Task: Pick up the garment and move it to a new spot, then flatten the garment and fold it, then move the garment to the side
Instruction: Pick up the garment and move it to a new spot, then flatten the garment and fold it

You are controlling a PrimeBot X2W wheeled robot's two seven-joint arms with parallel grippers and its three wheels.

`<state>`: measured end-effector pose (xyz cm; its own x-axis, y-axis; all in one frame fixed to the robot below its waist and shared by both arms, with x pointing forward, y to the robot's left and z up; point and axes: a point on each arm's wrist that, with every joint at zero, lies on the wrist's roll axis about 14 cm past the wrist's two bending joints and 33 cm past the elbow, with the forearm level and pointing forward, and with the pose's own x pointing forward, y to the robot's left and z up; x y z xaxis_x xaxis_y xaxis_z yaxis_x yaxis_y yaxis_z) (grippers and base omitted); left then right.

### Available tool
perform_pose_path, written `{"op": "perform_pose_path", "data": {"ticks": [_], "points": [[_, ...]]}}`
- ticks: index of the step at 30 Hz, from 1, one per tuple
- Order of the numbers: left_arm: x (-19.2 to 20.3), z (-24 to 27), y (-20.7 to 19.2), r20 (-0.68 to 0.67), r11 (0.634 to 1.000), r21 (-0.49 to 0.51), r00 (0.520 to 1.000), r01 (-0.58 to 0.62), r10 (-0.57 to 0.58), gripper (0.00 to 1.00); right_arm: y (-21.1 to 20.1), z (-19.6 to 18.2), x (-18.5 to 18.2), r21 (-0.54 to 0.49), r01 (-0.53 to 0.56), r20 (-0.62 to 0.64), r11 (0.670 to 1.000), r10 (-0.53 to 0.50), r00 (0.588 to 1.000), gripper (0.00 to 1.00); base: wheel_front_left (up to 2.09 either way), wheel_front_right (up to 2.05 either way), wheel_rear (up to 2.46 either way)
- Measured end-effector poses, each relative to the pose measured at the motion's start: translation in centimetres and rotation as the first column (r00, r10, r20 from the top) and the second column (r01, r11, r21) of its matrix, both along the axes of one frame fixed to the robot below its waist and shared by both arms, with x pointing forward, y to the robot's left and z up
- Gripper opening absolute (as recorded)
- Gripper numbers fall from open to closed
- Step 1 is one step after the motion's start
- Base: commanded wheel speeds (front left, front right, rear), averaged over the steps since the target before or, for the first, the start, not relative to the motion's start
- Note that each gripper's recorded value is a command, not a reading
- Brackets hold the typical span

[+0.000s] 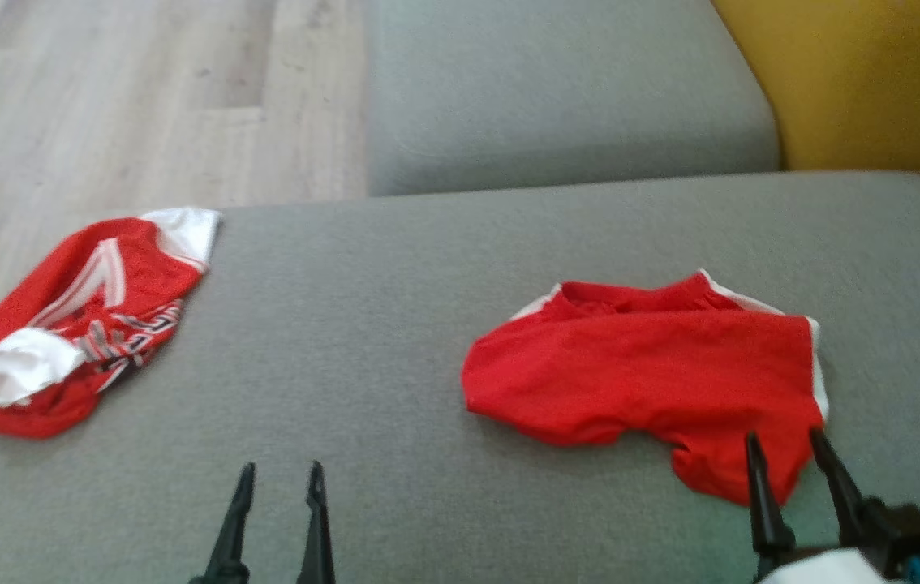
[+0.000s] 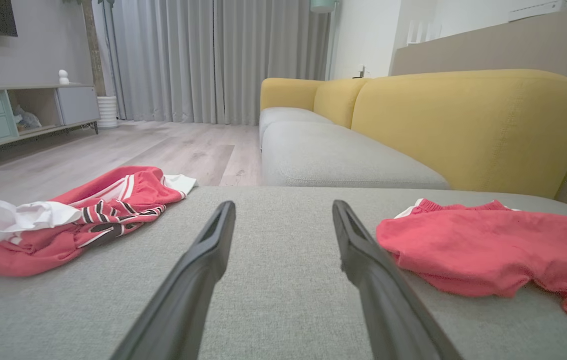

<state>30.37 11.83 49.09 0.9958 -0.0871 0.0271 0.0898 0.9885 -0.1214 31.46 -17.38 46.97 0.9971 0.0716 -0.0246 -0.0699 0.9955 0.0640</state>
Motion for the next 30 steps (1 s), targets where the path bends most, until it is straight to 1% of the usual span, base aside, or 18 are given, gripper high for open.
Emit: {"op": "perform_pose_path", "data": {"ticks": [2, 4, 11, 21, 30], "points": [[-0.8, 0.1, 0.3, 0.011, 1.000, 0.025, 1.000, -0.005, 0.005, 1.00, 0.3, -0.2, -0.6, 0.002, -0.012, -0.005, 1.000, 0.012, 1.000, 1.00, 0.00, 0.00, 0.00], [-1.2, 0.3, 0.8, 0.025, 0.999, 0.030, 0.999, -0.021, 0.020, 1.00, 0.8, -0.3, -1.0, 0.009, -0.027, -0.008, 1.000, 0.027, 1.000, 1.00, 0.00, 0.00, 0.00], [-1.9, 0.1, 1.2, 0.032, 0.997, 0.066, 0.999, -0.030, 0.028, 1.00, 2.7, 0.3, -1.1, 0.013, -0.085, 0.015, 0.996, 0.085, 0.996, 1.00, 0.00, 0.00, 0.00], [-2.1, -0.4, 0.9, 0.020, 0.997, 0.074, 1.000, -0.018, 0.016, 1.00, 2.5, 0.4, -1.6, 0.014, -0.078, 0.022, 0.997, 0.077, 0.997, 1.00, 0.00, 0.00, 0.00], [-2.0, -0.4, 0.2, 0.021, 0.996, 0.092, 1.000, 0.015, -0.017, 1.00, 2.2, 0.0, -2.1, 0.018, -0.066, 0.014, 0.998, 0.066, 0.998, 1.00, 0.00, 0.00, 0.00]]}}
